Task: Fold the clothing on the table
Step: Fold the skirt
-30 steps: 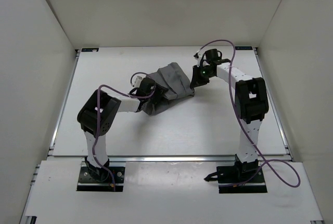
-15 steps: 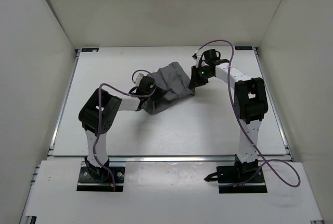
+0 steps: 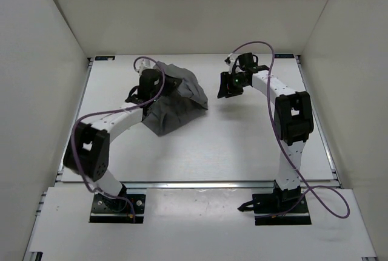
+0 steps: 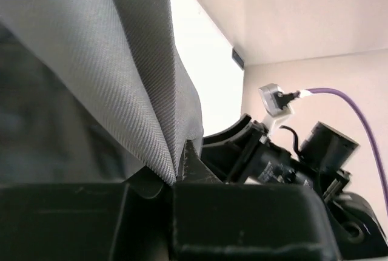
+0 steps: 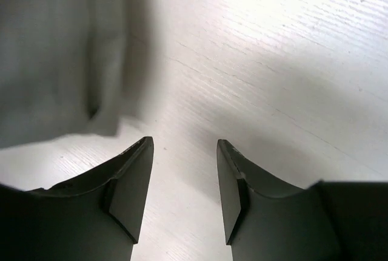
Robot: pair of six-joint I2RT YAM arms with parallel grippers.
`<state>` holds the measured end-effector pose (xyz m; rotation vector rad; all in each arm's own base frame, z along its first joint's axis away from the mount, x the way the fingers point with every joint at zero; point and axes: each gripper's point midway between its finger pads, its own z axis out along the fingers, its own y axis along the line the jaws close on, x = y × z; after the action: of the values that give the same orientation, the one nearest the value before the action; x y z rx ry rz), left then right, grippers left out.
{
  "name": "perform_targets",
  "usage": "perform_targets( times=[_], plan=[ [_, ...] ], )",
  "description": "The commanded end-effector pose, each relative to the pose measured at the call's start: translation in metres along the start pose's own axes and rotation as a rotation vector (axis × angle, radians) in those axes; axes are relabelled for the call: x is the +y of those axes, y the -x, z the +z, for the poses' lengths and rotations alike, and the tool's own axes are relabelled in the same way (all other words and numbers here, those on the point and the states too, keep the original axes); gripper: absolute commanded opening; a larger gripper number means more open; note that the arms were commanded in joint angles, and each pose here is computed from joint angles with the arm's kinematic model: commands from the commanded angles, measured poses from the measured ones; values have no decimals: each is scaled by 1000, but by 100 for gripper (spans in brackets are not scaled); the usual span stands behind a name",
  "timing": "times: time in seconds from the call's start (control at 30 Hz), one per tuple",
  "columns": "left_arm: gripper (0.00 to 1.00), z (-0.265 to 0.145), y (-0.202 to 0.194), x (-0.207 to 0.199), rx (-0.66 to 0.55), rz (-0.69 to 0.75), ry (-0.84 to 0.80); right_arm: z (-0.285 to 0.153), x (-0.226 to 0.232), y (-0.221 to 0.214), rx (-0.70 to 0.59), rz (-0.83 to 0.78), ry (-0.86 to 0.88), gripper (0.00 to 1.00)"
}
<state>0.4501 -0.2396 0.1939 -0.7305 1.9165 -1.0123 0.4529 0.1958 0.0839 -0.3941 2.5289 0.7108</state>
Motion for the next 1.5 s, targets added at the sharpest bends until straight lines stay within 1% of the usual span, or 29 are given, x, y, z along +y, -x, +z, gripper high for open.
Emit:
perform_targets(
  times=[0.0,0.03,0.1,0.17,0.2,0.27,0.33,0.37,0.43,0.5,0.53,0.57,0.63,0.67,0.7,0.73,0.77,0.8,0.83,0.9,0.93,0.97,1.0,1.03,1.1,1.17,1.27,1.4,1.47],
  plan=[
    [0,-31,5,18,-18,27,46,-31,24,40,-119,-69,14,44],
    [0,-35,-3,36,-3,26,79,-30,26,41,-120,-71,14,45],
    [0,-50,-8,51,-8,24,112,-32,31,45,-128,-75,22,44],
    [0,-62,-13,80,-15,15,176,-31,39,44,-120,-81,37,44],
    [0,-67,-8,81,-36,9,178,-31,45,46,-129,-94,51,43],
    [0,-78,-7,105,-40,-3,224,-30,56,50,-135,-107,89,42],
    [0,-85,-3,113,-54,-18,227,-27,77,47,-123,-122,154,42],
    [0,-87,1,117,-60,-18,233,-23,80,48,-123,-124,160,42],
    [0,-87,5,112,-58,-14,217,-19,103,38,-97,-160,214,44],
    [0,-79,10,100,-43,3,193,-17,110,32,-88,-184,234,47],
    [0,-76,8,104,-29,9,206,-15,115,22,-70,-190,236,50],
    [0,-71,10,89,-23,26,172,-15,117,12,-54,-196,241,56],
    [0,-59,7,84,13,44,170,-17,121,-4,-40,-193,255,57],
    [0,-55,10,71,21,54,139,-25,123,-7,-61,-199,260,54],
    [0,-49,10,64,34,54,121,-27,132,-7,-86,-219,282,48],
    [0,-43,6,63,60,50,117,-36,133,-17,-93,-204,293,39],
    [0,-39,5,54,67,58,100,-45,138,-23,-128,-206,306,17],
    [0,-33,6,48,76,76,89,-50,145,-18,-177,-227,328,1],
    [0,-27,2,47,96,72,91,-56,155,-31,-179,-229,345,0],
    [0,-18,7,29,111,97,52,-62,170,-39,-253,-281,348,0],
    [0,-13,1,33,144,103,60,-67,185,-37,-304,-324,345,0],
    [0,-10,2,17,152,131,29,-64,192,-52,-302,-339,329,0],
    [0,-5,1,9,171,160,17,-61,196,-50,-340,-359,326,0],
    [0,-4,-5,17,209,179,54,-63,209,-47,-383,-385,344,0],
    [0,1,-1,-1,213,253,29,-47,214,-58,-371,-370,344,0],
    [0,2,1,-1,223,283,39,-33,214,-64,-350,-348,348,0],
    [0,-1,2,10,247,293,56,-18,229,-56,-377,-359,366,0],
    [0,-4,11,22,254,281,69,5,246,-52,-448,-450,286,0],
    [0,-5,11,23,266,301,69,17,253,-52,-462,-496,248,0]
  ],
)
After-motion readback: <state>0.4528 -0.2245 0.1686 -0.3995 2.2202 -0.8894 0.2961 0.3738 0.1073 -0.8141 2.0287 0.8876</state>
